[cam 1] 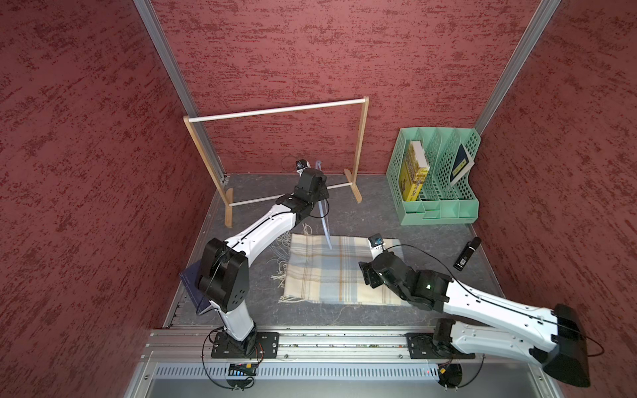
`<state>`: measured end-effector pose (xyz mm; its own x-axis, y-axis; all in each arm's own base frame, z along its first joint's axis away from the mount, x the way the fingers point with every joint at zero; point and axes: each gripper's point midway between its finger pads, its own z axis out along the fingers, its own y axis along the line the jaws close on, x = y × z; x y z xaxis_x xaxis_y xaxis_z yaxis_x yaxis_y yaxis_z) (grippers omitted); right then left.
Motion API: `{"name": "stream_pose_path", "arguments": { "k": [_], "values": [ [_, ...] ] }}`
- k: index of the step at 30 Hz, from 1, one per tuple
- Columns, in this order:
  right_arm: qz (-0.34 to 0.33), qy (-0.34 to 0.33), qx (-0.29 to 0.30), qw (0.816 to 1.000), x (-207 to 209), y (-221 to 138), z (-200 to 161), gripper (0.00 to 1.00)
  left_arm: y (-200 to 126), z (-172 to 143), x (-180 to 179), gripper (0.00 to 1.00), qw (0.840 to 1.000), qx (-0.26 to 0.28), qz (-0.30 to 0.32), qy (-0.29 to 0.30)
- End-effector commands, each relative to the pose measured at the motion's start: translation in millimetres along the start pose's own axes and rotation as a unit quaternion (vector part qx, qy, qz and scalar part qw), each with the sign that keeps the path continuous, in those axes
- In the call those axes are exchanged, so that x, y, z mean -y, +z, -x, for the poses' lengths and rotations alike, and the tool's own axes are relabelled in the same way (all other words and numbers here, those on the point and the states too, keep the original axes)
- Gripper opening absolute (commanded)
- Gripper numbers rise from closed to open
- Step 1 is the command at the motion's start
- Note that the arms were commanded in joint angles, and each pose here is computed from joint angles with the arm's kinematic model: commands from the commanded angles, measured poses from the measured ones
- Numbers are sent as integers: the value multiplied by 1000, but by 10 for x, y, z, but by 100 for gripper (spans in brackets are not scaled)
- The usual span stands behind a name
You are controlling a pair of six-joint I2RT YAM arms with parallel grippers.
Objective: Hang the scarf on the hanger
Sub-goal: Pick up the hanger from the clothesline, then hang the scarf on the hanger.
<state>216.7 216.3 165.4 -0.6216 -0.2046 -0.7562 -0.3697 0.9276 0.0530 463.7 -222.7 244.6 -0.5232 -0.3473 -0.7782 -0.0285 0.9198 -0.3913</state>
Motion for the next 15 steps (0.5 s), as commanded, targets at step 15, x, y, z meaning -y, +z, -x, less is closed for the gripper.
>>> {"name": "stream_pose_path", "arguments": {
  "k": [15],
  "values": [
    [20, 202, -108, 973, 564, 444, -268, 72, -1301, -1601, 278, 0, 996, -40, -71, -41]
  ]
}}
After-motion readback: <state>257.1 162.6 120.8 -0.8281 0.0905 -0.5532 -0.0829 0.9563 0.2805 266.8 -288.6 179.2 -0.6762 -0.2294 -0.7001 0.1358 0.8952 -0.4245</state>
